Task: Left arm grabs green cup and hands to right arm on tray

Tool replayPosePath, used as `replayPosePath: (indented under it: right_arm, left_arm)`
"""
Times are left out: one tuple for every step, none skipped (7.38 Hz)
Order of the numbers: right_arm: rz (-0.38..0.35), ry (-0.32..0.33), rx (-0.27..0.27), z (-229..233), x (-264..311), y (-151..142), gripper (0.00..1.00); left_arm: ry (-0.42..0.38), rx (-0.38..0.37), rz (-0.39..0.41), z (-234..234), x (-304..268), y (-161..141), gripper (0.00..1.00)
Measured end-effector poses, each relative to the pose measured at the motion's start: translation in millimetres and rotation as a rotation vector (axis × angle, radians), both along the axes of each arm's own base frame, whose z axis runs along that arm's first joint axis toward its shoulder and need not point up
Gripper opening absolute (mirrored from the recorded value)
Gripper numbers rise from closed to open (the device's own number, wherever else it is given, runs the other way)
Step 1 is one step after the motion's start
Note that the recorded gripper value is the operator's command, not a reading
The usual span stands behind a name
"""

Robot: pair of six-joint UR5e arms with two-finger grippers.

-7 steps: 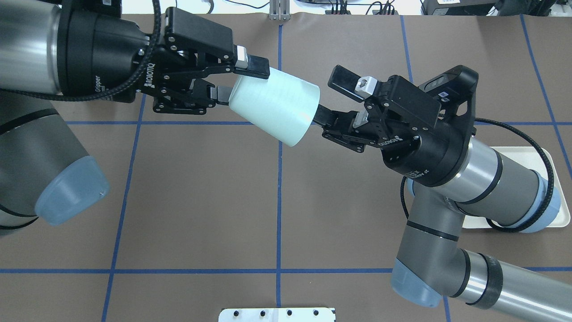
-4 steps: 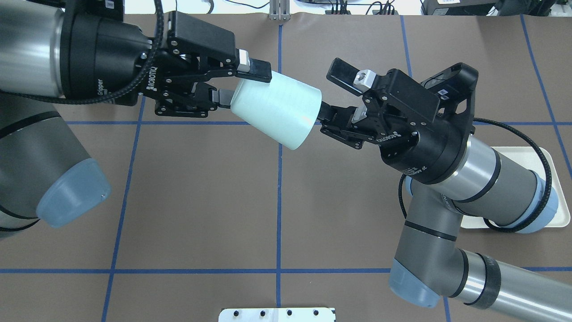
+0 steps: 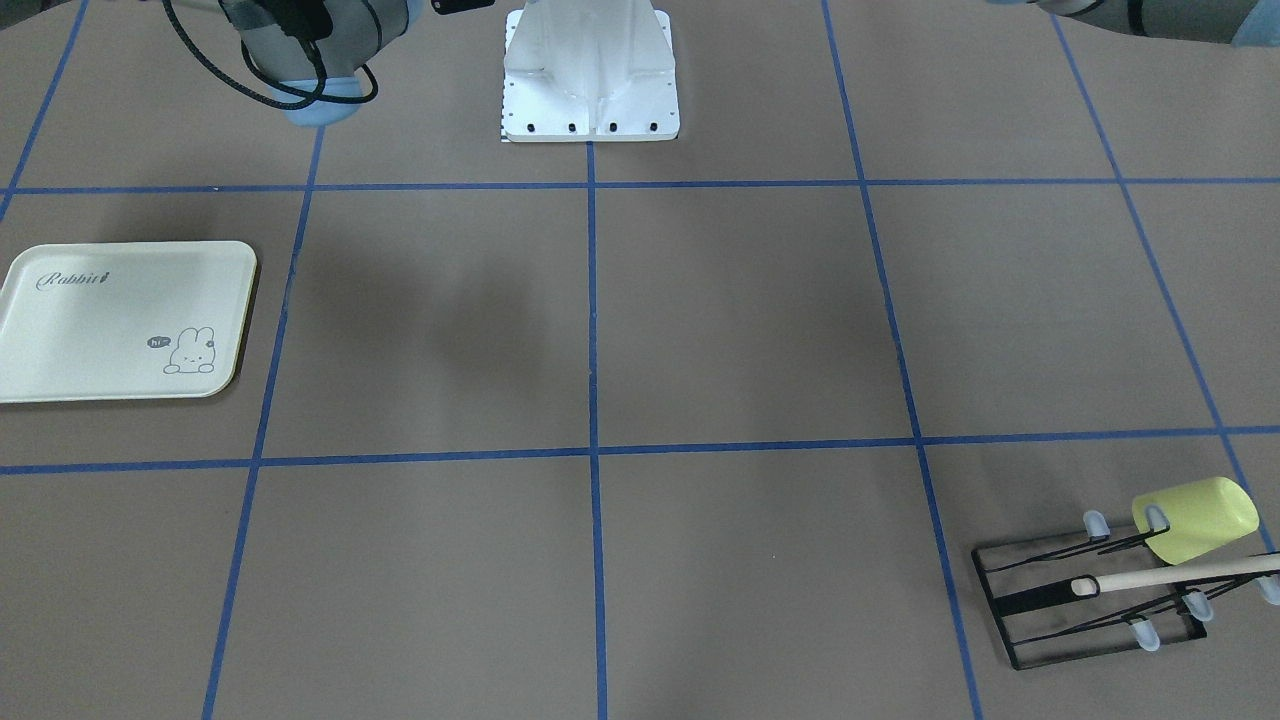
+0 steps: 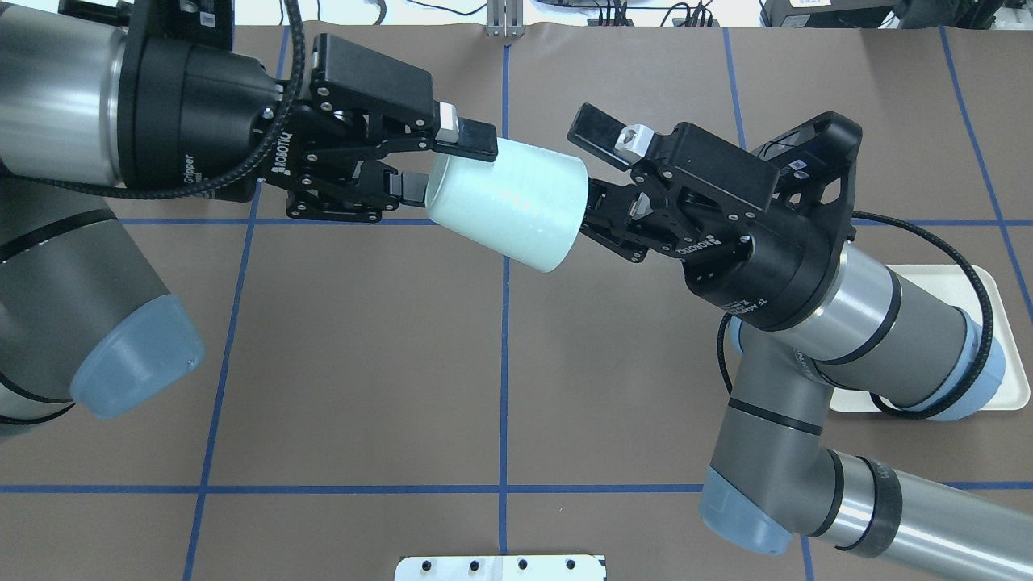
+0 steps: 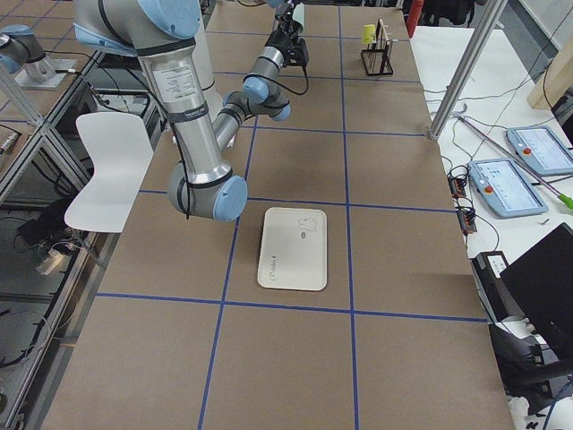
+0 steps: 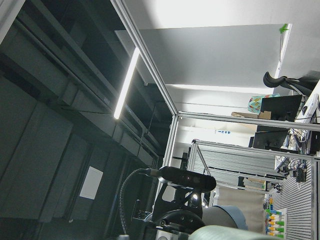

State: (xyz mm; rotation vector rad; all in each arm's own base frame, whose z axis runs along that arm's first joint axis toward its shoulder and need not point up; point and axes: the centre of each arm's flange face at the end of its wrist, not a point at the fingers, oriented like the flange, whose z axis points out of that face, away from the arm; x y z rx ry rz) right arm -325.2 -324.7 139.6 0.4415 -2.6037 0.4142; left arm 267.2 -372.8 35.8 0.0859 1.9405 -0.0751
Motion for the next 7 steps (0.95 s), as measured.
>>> replayPosePath:
  right_arm:
    - [-0.001,0.001,0.001,0.2,-0.3,0.5,0.7]
    - [-0.002,0.002,0.001,0.3,-0.6,0.9,0.69]
    - [-0.001,0.002,0.002,0.3,-0.7,1.0,0.6]
    - [-0.002,0.002,0.002,0.4,-1.0,1.3,0.4]
    - [-0.002,0.003,0.002,0.4,-1.2,1.6,0.13]
    - [-0.003,0.003,0.003,0.4,-1.3,1.7,0.0]
    - [-0.005,0.003,0.003,0.3,-1.5,2.1,0.0]
  left_arm:
    - [0.002,0.002,0.0,-1.1,-0.3,0.4,0.03]
    - [0.003,0.003,0.0,-2.1,-0.4,0.6,0.03]
    - [0.003,0.003,0.0,-2.3,-0.4,0.5,0.03]
    - [0.003,0.003,0.0,-2.3,-0.2,0.4,0.04]
    - [0.003,0.003,0.0,-2.4,0.0,0.2,0.08]
    - [0.003,0.003,0.0,-2.8,0.0,0.2,0.6]
    - [0.003,0.005,0.0,-3.6,0.7,-0.2,1.0]
